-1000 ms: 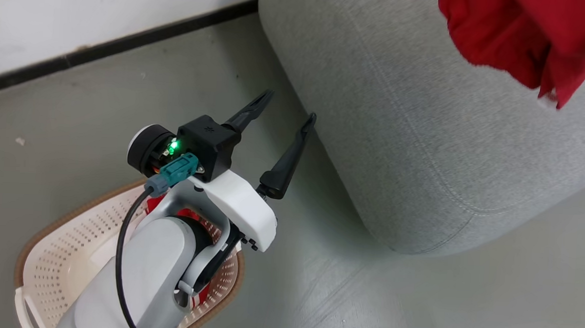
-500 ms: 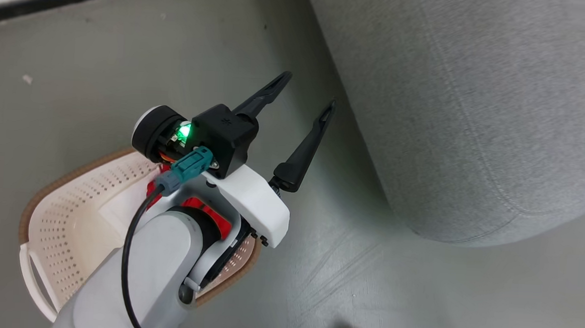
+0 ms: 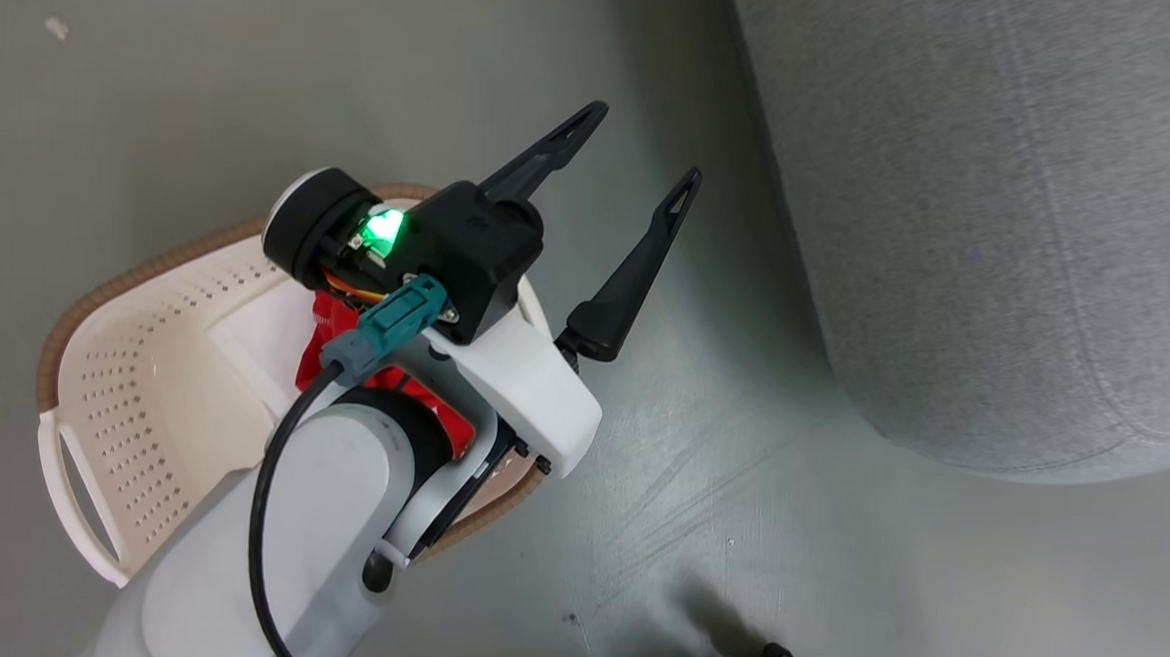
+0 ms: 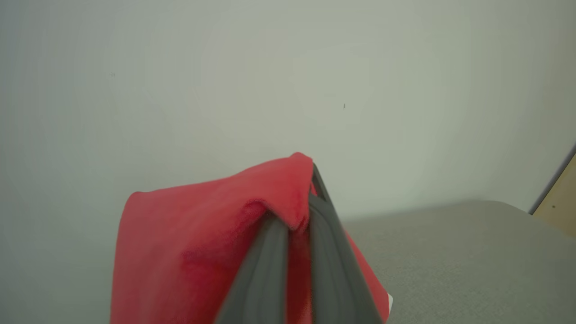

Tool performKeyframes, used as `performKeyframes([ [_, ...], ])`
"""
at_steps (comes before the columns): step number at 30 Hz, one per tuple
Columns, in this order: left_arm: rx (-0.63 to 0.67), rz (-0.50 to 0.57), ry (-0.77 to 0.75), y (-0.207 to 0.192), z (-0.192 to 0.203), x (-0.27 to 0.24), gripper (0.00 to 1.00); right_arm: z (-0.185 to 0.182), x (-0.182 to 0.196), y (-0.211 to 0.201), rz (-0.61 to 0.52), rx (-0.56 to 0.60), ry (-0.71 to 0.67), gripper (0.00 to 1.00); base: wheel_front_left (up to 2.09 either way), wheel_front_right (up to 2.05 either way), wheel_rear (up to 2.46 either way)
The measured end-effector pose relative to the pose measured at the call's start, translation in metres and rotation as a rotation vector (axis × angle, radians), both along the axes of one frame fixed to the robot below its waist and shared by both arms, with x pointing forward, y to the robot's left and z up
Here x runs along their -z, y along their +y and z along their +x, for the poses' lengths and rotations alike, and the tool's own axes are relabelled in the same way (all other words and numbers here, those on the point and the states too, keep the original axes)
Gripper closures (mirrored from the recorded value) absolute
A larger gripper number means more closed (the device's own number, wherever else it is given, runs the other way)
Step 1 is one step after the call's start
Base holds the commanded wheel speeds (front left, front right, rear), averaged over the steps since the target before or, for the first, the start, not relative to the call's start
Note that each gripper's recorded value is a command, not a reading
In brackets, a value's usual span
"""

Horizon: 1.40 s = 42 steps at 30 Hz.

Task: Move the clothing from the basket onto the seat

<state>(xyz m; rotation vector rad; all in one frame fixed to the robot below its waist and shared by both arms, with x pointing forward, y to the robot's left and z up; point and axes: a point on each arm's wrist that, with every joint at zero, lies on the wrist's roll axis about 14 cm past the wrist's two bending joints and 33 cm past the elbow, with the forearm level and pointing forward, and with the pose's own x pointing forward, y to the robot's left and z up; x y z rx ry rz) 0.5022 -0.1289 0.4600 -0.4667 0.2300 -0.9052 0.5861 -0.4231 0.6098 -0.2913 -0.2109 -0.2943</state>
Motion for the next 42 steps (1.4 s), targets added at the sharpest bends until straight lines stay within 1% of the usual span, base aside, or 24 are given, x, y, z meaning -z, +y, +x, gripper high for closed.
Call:
performKeyframes([
  [3, -0.002, 0.004, 0.011, 0.001, 0.004, 0.009, 0.00, 0.004, 0.036, -0.007, 0.044, 0.031, 0.063, 1.00, 0.00, 0.00, 0.00],
  [6, -0.010, 0.006, 0.012, 0.003, 0.009, 0.015, 0.00, 0.001, 0.068, -0.023, 0.077, 0.094, 0.125, 1.00, 0.00, 0.00, 0.00],
  [9, -0.019, 0.013, 0.011, 0.006, 0.015, 0.022, 0.00, -0.001, 0.093, -0.034, 0.112, 0.137, 0.165, 1.00, 0.00, 0.00, 0.00],
  [13, -0.026, 0.019, 0.015, 0.009, 0.020, 0.031, 0.00, 0.000, 0.126, -0.035, 0.172, 0.163, 0.209, 1.00, 0.00, 0.00, 0.00],
  [19, -0.031, 0.026, 0.014, 0.013, 0.026, 0.041, 0.00, 0.000, 0.170, -0.036, 0.236, 0.196, 0.324, 1.00, 0.00, 0.00, 0.00],
  [20, -0.032, 0.029, 0.016, 0.014, 0.027, 0.043, 0.00, 0.000, 0.175, -0.036, 0.244, 0.200, 0.340, 0.96, 0.00, 0.00, 0.00],
  [22, -0.033, 0.031, 0.012, 0.015, 0.029, 0.045, 0.00, 0.002, 0.183, -0.035, 0.256, 0.204, 0.362, 0.60, 0.00, 0.00, 0.00],
  [23, -0.035, 0.038, 0.015, 0.016, 0.029, 0.048, 0.00, 0.003, 0.186, -0.033, 0.258, 0.201, 0.369, 0.33, 0.00, 0.00, 0.00],
  [24, -0.036, 0.046, 0.018, 0.017, 0.030, 0.051, 0.00, 0.004, 0.189, -0.030, 0.262, 0.198, 0.382, 0.20, 0.00, 0.00, 0.00],
  [25, -0.037, 0.053, 0.019, 0.018, 0.030, 0.053, 0.00, 0.004, 0.192, -0.028, 0.268, 0.195, 0.388, 0.00, 0.00, 0.00, 0.00],
  [29, -0.036, 0.053, 0.007, 0.018, 0.031, 0.053, 0.00, 0.003, 0.192, -0.027, 0.261, 0.193, 0.398, 0.00, 0.00, 0.00, 0.00],
  [39, -0.050, 0.044, -0.029, 0.018, 0.035, 0.042, 0.00, 0.001, 0.177, -0.021, 0.225, 0.169, 0.385, 0.00, 0.00, 0.00, 0.00],
  [42, -0.053, 0.043, -0.044, 0.018, 0.036, 0.037, 0.00, -0.005, 0.178, -0.017, 0.221, 0.162, 0.393, 0.00, 0.00, 0.00, 0.00],
])
